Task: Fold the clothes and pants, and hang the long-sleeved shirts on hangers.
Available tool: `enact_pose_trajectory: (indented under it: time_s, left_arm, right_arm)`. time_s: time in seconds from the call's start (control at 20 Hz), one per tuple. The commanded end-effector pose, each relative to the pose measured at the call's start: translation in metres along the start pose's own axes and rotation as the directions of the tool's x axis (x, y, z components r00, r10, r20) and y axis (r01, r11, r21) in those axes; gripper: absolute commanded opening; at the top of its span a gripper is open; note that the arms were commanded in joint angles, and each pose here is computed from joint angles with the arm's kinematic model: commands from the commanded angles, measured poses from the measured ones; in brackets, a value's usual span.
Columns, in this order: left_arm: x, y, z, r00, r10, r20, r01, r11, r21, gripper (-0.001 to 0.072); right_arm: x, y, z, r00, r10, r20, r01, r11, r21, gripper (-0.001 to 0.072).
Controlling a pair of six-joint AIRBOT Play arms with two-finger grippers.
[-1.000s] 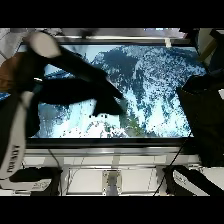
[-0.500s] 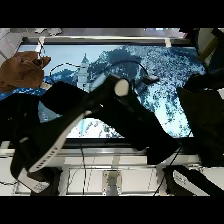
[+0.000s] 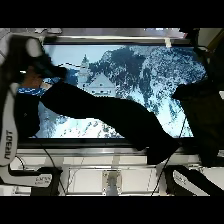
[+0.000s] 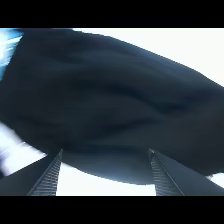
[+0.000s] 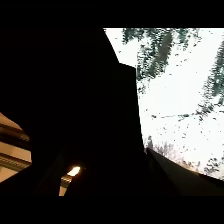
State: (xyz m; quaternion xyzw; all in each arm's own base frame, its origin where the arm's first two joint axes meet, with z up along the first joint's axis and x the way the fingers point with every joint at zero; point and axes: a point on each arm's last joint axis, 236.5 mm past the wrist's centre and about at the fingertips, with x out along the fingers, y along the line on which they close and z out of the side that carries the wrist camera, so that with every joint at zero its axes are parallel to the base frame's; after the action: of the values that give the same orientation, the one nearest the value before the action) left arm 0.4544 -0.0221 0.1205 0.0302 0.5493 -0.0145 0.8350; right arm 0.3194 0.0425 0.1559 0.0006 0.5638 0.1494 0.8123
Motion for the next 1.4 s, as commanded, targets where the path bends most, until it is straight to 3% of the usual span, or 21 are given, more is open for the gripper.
enact_pose_trajectory:
  time_s: [0.0,0.2,0.45,0.65,0.95,1.2,1.35]
  left_arm:
    - [0.036,0.090,0.000,0.999,-0.045,0.014,0.047,0.945,-0.323,0.0607]
    - [0.114,0.107,-0.013,0.993,-0.090,-0.075,0.055,0.925,-0.376,0.0607]
    - [0.181,0.073,0.030,0.991,-0.127,0.042,0.134,0.914,-0.383,0.0607]
    - [0.218,0.064,0.032,0.991,-0.132,0.022,0.130,0.912,-0.388,0.0607]
    - [0.225,0.072,0.061,0.985,-0.099,0.144,0.149,0.908,-0.392,0.0578]
    - [0.218,0.026,0.049,0.954,-0.288,0.089,0.301,0.914,-0.271,0.0578]
    - [0.217,0.020,0.046,0.947,-0.313,0.077,0.322,0.916,-0.239,0.0575]
  right_arm:
    - [0.016,0.008,0.040,0.983,0.058,0.175,-0.064,0.998,0.025,0.0556]
    - [0.009,0.004,0.070,0.953,0.042,0.299,-0.054,0.998,0.033,0.0556]
    - [0.010,0.000,0.068,0.957,0.022,0.290,-0.032,0.999,0.033,0.0556]
    - [0.012,-0.012,0.065,0.961,-0.024,0.277,0.016,0.999,0.032,0.0556]
    - [0.036,-0.018,0.065,0.975,-0.015,0.220,0.005,0.999,0.047,0.0556]
    - [0.074,-0.027,0.061,0.991,0.004,0.134,-0.014,0.997,0.073,0.0556]
    - [0.085,-0.028,0.058,0.995,0.020,0.101,-0.028,0.996,0.082,0.0556]
